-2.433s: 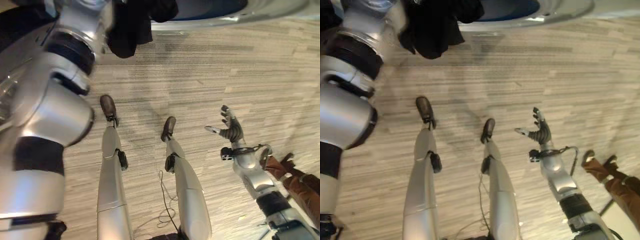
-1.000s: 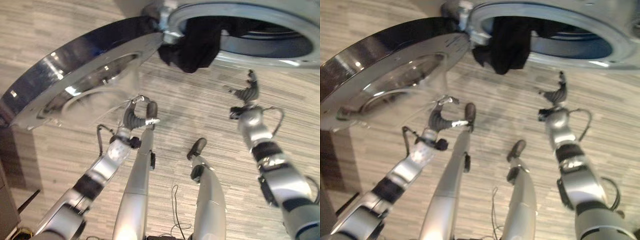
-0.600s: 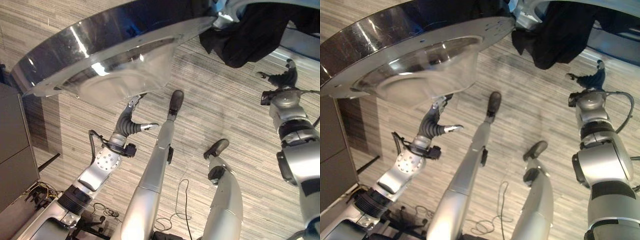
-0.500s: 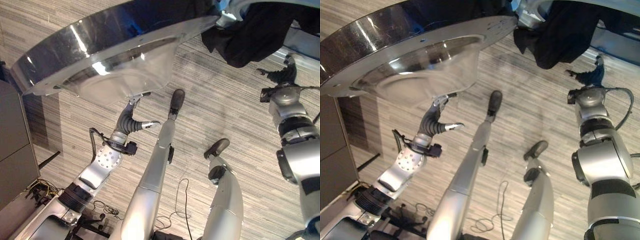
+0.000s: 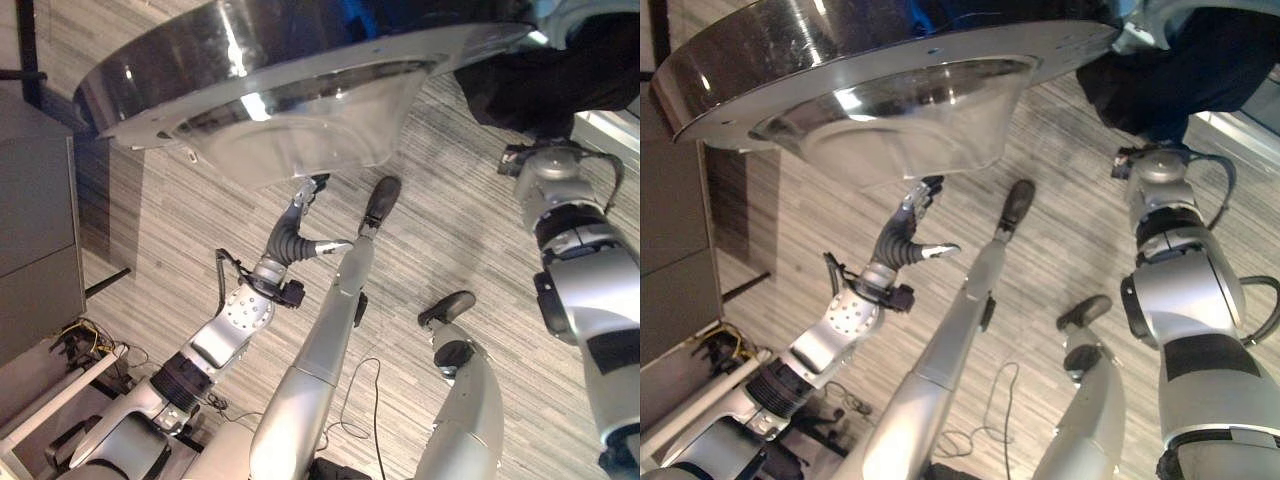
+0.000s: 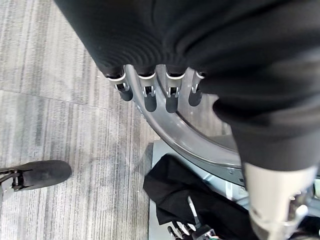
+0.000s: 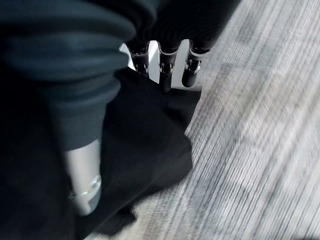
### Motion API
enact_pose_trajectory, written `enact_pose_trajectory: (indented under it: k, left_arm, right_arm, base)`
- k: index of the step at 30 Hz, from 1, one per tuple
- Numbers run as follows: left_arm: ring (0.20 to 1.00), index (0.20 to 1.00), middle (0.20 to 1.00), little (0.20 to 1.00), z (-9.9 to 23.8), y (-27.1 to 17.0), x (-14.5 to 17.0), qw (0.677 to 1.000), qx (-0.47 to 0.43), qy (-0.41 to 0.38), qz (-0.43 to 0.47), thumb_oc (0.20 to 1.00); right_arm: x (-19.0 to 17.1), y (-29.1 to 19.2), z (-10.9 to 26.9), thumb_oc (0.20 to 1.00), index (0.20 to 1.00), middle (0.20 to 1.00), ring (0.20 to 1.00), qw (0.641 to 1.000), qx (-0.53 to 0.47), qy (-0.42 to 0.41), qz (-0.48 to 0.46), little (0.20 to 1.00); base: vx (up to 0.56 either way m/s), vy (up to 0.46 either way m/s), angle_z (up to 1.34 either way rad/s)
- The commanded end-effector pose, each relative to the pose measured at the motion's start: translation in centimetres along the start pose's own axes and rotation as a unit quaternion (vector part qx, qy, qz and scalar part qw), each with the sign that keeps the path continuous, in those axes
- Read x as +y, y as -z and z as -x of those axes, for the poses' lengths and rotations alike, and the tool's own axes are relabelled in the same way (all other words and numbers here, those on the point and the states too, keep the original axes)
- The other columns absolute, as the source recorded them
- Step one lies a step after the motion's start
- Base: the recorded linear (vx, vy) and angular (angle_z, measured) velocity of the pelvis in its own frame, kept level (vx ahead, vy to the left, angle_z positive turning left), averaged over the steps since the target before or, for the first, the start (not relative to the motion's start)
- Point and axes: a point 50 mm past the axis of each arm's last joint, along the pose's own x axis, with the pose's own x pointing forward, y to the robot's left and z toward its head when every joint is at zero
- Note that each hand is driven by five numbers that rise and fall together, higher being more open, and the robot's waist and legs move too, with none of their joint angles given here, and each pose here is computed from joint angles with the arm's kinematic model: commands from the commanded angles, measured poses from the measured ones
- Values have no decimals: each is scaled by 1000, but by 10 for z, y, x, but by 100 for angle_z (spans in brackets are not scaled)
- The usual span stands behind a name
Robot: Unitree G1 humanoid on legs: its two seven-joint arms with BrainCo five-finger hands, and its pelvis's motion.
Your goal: Grab the laundry basket,head to the washer,open it,put in the laundry and shut it.
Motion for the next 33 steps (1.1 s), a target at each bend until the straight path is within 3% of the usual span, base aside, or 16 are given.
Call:
enact_pose_trajectory:
  k: [1, 2, 3, 4, 5, 11, 17, 20, 23, 26, 29, 31, 33]
  left_arm:
    - [1000, 1000, 1000, 1000, -13, -24, -20, 997, -60, 21, 33, 1000]
    - [1000, 1000, 1000, 1000, -13, -23, -20, 997, -60, 21, 33, 1000]
    - [1000, 1000, 1000, 1000, -13, -23, -20, 998, -59, 20, 33, 1000]
    - [1000, 1000, 1000, 1000, -13, -23, -20, 998, -58, 18, 32, 1000]
    - [1000, 1000, 1000, 1000, -13, -22, -19, 998, -55, 17, 30, 1000]
    - [1000, 1000, 1000, 1000, -12, -20, -14, 998, -51, 1, 30, 1000]
    - [1000, 1000, 1000, 1000, -11, -10, -8, 999, -34, -25, 19, 1000]
    - [1000, 1000, 1000, 1000, -13, -9, -11, 999, -32, -28, 17, 1000]
    - [1000, 1000, 1000, 1000, -13, -9, -10, 999, -34, -34, 15, 1000]
    - [1000, 1000, 1000, 1000, -10, -6, -4, 998, -27, -50, 15, 1000]
    - [1000, 1000, 1000, 1000, 2, 2, 6, 997, -10, -75, 12, 1000]
    - [1000, 1000, 1000, 1000, 5, 5, 9, 997, -3, -81, 13, 1000]
    - [1000, 1000, 1000, 1000, 13, 8, 11, 997, 4, -81, 15, 1000]
  right_arm:
    - [-3, -58, -2, 1000, 1000, 1000, 1000, 994, -95, -24, -56, 1000]
    - [-6, -60, -2, 1000, 1000, 1000, 1000, 993, -91, -19, -74, 1000]
    - [-11, -63, -3, 768, 768, 768, 768, 991, -88, -12, -97, 768]
    - [-14, -66, -4, 661, 661, 661, 661, 990, -88, -6, -114, 661]
    - [-20, -72, -5, 200, 200, 200, 200, 987, -91, 1, -130, 200]
    - [-26, -82, -4, 200, 200, 200, 200, 982, -119, 3, -145, 200]
    - [-2, -63, 4, 200, 200, 200, 200, 959, -121, -41, -253, 200]
    - [27, -48, 15, 200, 200, 200, 200, 935, -96, -68, -333, 200]
    - [48, -45, 25, 200, 200, 200, 200, 924, -97, -101, -355, 200]
    - [78, -57, 56, 200, 200, 200, 200, 879, -136, -164, -426, 200]
    - [64, -80, 77, 200, 200, 200, 200, 818, -203, -160, -514, 200]
    - [56, -82, 79, 200, 200, 200, 200, 809, -217, -143, -526, 200]
    - [19, -106, 72, 200, 200, 200, 200, 792, -273, -70, -542, 200]
  base:
    - [19, -22, 12]
    - [16, -8, 10]
    - [20, 7, 8]
    - [22, 15, 8]
    - [18, 41, 8]
    - [2, 23, 5]
    - [-20, 36, 0]
    - [-37, 23, -20]
    - [-28, 3, -27]
    - [-20, -11, -18]
    - [-13, 6, -9]
    - [2, -9, -5]
    - [11, -31, -9]
